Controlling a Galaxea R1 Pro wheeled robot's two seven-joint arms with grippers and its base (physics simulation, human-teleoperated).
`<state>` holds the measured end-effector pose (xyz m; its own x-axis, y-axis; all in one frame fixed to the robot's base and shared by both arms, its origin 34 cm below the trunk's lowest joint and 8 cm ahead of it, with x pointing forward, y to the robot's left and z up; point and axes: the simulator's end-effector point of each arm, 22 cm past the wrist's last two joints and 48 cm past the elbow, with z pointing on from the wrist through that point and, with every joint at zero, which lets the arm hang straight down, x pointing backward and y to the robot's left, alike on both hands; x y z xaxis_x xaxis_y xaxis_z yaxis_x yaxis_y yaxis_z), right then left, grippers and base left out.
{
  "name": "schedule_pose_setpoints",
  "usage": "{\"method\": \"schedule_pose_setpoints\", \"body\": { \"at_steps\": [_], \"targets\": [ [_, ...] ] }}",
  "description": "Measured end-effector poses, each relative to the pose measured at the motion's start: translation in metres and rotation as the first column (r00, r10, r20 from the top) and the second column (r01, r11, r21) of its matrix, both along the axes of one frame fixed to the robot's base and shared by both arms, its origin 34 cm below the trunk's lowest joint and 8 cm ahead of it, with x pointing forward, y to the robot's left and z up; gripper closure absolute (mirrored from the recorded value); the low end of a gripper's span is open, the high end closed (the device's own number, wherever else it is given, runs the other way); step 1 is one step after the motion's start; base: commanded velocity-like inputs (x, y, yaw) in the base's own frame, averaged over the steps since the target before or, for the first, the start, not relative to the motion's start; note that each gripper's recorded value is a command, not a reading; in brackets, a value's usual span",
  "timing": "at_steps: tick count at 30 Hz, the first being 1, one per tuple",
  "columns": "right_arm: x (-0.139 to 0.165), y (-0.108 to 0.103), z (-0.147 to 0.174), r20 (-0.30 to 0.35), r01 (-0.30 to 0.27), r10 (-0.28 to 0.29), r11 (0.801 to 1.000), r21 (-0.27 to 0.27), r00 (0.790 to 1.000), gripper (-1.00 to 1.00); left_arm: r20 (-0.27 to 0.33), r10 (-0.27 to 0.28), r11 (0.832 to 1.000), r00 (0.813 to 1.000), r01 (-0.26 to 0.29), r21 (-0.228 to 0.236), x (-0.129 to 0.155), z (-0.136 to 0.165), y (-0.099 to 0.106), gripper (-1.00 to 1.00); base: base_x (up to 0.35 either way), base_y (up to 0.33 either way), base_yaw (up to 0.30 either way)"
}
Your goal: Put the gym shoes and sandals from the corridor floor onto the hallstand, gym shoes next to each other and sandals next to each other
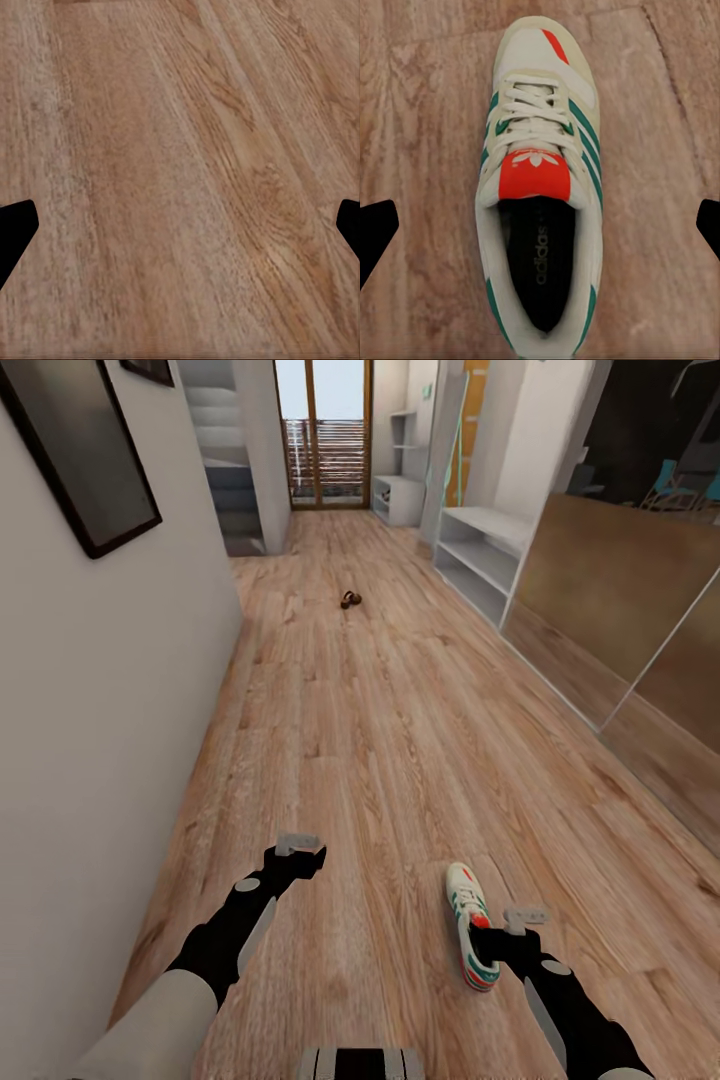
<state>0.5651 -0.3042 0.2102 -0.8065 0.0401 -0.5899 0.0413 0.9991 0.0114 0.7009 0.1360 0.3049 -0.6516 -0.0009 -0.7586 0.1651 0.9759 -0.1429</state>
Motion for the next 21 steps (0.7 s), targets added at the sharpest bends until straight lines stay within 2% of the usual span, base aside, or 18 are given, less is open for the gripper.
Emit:
{"method": "schedule_pose_setpoints", "body": {
  "at_steps": [13,21],
  "targets": [
    [-0.046,0.001,-0.052,-0.129,0.004,-0.003,1.000,0.004,0.992,-1.00,-0.076,-0.001,1.000,0.997,0.001,0.000,-0.017,-0.047,0.001,-1.00,0.000,0.000,0.000],
    [-0.068,0.001,-0.076,-0.133,-0.001,0.001,1.000,-0.001,0.991,-1.00,-0.121,0.000,1.000,0.993,0.000,-0.001,-0.030,-0.075,0.001,-1.00,0.000,0.000,0.000]
  ]
}}
